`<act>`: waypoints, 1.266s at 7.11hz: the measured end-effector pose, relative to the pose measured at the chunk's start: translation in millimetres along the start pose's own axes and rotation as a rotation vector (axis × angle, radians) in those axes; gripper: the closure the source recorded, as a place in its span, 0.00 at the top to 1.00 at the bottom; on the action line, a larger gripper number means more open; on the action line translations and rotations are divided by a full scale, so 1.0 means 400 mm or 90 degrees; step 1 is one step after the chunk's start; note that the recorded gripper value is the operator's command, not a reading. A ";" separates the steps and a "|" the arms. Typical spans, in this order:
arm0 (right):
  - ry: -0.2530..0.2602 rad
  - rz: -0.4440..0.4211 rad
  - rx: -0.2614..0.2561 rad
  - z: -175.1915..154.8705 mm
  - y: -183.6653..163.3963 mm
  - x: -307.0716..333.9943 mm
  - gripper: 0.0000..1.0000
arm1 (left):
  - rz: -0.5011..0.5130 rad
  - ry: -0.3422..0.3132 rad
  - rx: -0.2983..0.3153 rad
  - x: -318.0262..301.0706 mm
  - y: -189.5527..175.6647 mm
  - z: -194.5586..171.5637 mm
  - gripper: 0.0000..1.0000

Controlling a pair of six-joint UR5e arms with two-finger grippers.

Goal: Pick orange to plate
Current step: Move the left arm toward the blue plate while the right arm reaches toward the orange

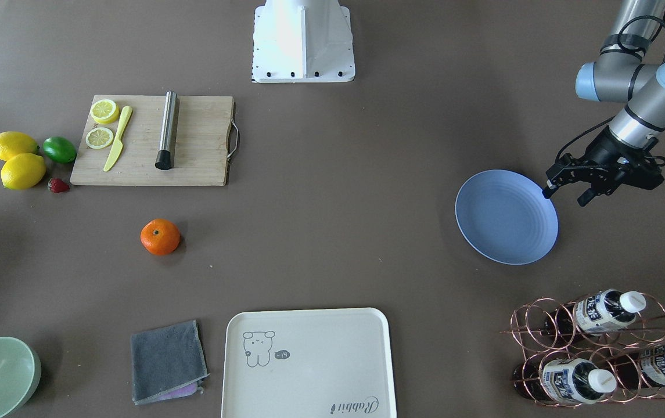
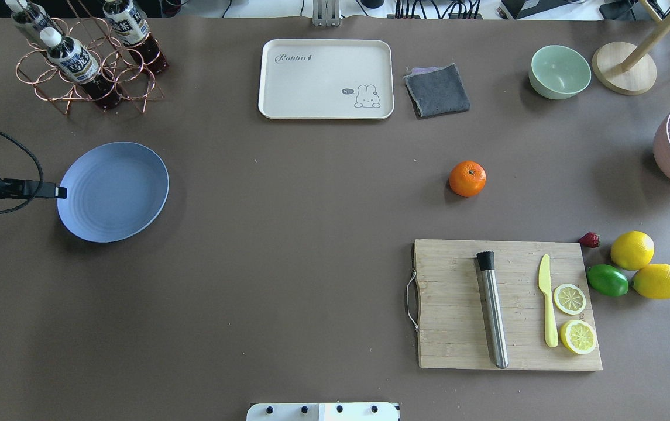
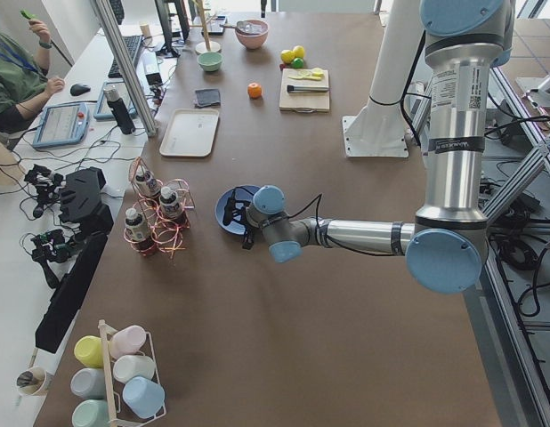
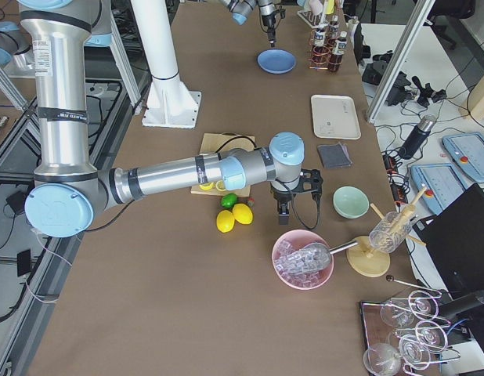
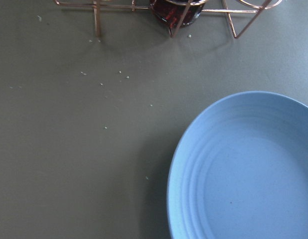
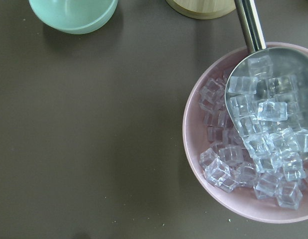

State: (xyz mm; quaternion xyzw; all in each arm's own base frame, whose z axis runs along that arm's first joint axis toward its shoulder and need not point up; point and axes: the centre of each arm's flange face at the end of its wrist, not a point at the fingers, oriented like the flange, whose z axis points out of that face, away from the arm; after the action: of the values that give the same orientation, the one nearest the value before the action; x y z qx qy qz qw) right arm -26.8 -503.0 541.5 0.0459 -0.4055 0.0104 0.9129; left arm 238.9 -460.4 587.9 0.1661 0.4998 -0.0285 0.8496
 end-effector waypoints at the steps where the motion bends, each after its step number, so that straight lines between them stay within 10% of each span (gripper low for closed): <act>1: -0.004 0.002 0.003 0.014 -0.004 -0.009 1.00 | -0.002 0.002 0.000 -0.007 0.009 0.016 0.98; 4: -0.018 0.043 0.013 0.049 -0.003 -0.059 1.00 | 0.000 0.004 -0.010 -0.004 0.028 0.040 0.88; 6: -0.020 0.047 0.014 0.058 -0.001 -0.074 1.00 | 0.007 0.009 -0.031 0.017 0.059 0.070 0.00; 9: -0.026 0.052 0.021 0.052 -0.005 -0.090 1.00 | -0.004 0.016 -0.049 0.021 0.068 0.070 0.00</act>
State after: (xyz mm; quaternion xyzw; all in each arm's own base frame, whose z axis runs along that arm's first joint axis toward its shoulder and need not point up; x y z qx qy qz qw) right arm -66.4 -506.3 528.5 0.0442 -0.4252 0.0535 0.9024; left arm 272.5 -442.2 600.0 0.1322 0.5114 -0.0102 0.8490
